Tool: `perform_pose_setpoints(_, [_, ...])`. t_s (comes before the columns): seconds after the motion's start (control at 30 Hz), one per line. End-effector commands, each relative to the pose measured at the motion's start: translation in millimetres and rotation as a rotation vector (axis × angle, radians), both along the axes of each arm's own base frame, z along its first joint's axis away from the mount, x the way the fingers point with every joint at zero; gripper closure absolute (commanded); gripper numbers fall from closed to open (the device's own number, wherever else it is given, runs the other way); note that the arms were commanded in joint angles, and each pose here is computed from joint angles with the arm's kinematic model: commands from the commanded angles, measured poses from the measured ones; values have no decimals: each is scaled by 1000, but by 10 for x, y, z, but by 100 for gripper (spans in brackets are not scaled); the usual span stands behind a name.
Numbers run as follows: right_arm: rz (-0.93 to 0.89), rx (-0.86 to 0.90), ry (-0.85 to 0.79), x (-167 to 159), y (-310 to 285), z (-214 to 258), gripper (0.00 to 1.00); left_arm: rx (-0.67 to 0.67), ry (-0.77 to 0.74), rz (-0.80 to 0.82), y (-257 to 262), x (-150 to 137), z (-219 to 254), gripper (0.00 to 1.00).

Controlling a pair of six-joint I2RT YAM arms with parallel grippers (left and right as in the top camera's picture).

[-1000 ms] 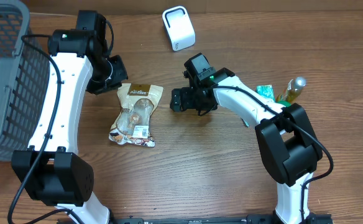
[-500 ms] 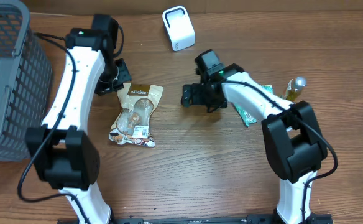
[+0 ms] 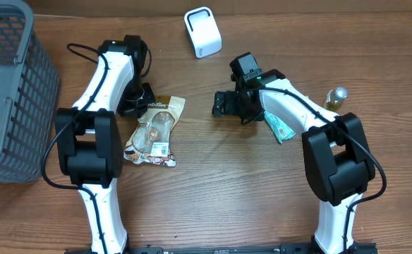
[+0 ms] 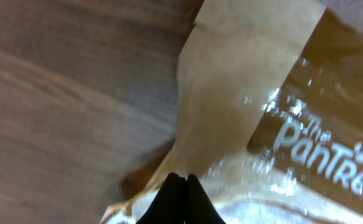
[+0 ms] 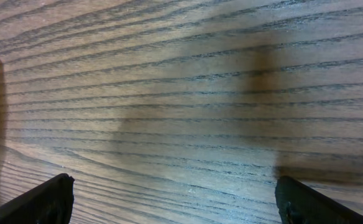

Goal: Scan the item barcode

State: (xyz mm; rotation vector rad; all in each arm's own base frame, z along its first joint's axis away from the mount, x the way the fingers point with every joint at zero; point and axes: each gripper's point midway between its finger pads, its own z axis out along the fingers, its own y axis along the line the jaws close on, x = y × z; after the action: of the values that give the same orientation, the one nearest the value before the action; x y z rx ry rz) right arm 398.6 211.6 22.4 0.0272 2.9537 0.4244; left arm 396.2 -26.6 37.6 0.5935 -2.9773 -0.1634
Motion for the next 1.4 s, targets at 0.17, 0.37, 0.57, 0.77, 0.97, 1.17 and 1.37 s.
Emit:
perform_pose_setpoints(0.17, [0,-1,-9,0,18,20,0,-165,-5,-201,-393,45,-50,96])
perform_pose_setpoints(0.37, [0,-2,-9,-1,18,20,0,-274,-32,-345,-788,54,-37,95])
perform_pose_setpoints(0.57, [0,-3,-6,-8,15,18,0,-289,-52,-434,-1046,47,8,96])
perform_pose_setpoints(0.77, [0,-3,-6,-8,15,18,0,-267,-118,-440,-1024,175,348,96])
perform_pose_setpoints(0.97, [1,-3,-6,-8,15,18,0,-206,-133,-351,-839,245,522,96])
perform_pose_setpoints(1.17, [1,-2,-6,-7,16,18,0,45,-156,-166,-402,321,460,96])
perform_pose_setpoints(1.37, [1,-3,-6,-8,15,18,0,57,-219,-166,-404,470,294,96])
